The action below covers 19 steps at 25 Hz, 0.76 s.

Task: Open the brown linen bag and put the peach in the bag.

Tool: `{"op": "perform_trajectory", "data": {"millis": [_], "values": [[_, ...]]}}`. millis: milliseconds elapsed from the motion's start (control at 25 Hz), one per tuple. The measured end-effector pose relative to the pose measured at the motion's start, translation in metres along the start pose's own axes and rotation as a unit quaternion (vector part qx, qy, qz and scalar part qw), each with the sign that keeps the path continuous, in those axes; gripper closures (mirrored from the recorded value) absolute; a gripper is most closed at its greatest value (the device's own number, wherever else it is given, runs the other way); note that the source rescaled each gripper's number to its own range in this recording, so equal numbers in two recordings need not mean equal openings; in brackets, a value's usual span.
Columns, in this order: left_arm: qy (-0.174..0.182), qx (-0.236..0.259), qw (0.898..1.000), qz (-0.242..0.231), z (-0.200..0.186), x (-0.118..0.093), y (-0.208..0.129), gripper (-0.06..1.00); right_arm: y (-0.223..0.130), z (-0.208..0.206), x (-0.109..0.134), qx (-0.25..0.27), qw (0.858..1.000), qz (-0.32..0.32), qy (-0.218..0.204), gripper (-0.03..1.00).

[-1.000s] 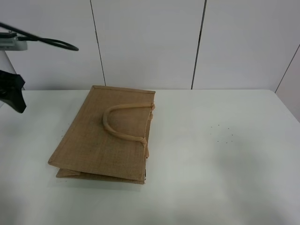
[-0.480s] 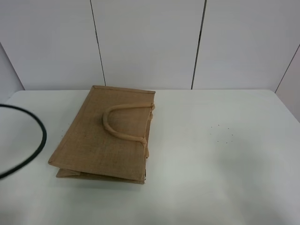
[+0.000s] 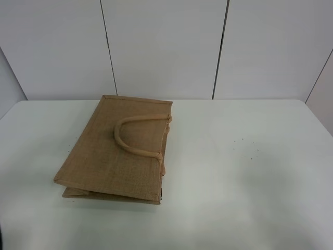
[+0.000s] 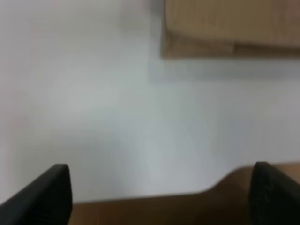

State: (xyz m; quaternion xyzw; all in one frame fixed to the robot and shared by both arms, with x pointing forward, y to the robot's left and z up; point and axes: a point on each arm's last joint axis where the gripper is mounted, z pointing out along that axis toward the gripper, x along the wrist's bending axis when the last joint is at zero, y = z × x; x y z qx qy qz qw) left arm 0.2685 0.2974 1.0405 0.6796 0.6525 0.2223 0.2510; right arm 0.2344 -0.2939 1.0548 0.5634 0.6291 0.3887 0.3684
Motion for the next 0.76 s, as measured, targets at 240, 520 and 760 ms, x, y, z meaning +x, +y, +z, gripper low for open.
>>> {"op": "perform_trajectory", "data": {"millis": [240, 520, 760], "values": [[0.001, -0.099, 0.995, 0.005, -0.020, -0.001, -0.020, -0.06, 0.000, 0.000, 0.000, 0.000, 1.000, 0.000, 0.000, -0.03], [-0.002, -0.142, 0.990, 0.006, -0.028, -0.002, -0.031, -0.06, 0.000, 0.000, 0.000, 0.000, 1.000, 0.000, 0.000, -0.03], [-0.002, -0.141, 0.990, 0.007, -0.027, -0.002, -0.031, -0.06, 0.000, 0.000, 0.000, 0.000, 1.000, 0.000, 0.000, -0.03]]}}
